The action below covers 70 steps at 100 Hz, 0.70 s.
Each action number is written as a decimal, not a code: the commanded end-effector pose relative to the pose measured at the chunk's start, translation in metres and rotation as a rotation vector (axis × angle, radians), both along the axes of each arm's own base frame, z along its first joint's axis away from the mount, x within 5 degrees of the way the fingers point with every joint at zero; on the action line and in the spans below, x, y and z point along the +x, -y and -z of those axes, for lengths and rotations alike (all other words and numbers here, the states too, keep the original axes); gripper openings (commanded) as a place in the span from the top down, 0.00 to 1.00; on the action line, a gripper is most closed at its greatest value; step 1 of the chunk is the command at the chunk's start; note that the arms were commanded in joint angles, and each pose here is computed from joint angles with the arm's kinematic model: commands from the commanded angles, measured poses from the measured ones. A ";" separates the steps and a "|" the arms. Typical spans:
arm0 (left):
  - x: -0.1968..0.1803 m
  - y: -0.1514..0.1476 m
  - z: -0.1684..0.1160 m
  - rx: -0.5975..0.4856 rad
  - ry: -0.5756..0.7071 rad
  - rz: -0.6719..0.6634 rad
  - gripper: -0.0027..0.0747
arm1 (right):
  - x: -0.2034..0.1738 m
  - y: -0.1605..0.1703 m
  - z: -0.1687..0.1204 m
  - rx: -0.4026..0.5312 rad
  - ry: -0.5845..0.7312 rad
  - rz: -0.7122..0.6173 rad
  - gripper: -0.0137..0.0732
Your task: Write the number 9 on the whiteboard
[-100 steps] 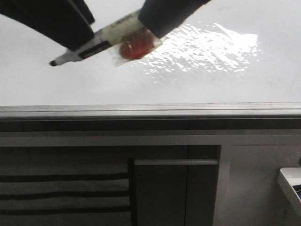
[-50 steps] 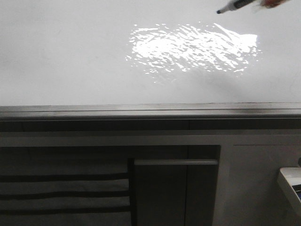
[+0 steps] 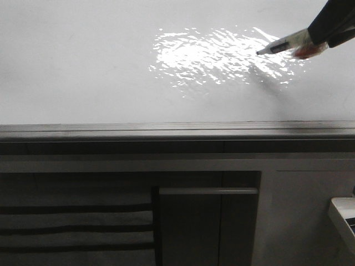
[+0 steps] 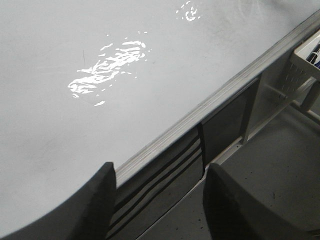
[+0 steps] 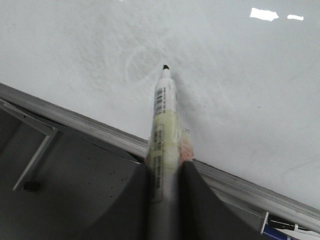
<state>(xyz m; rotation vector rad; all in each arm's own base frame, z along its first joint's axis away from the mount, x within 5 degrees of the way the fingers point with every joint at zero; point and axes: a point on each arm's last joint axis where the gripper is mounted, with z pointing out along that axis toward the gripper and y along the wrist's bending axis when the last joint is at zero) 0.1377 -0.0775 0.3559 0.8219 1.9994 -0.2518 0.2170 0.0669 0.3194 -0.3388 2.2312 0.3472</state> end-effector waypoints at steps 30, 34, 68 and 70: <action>0.004 0.001 -0.016 -0.088 0.093 -0.027 0.49 | 0.043 -0.024 -0.011 0.011 -0.009 -0.046 0.91; 0.004 0.001 -0.017 -0.090 0.096 -0.028 0.49 | 0.043 -0.024 -0.005 -0.011 -0.056 -0.065 0.91; 0.005 0.001 -0.019 -0.102 0.121 -0.035 0.49 | 0.033 -0.001 -0.023 -0.032 0.005 -0.002 0.91; 0.005 0.001 -0.019 -0.104 0.125 -0.036 0.49 | 0.032 -0.001 -0.023 -0.032 0.003 -0.003 0.90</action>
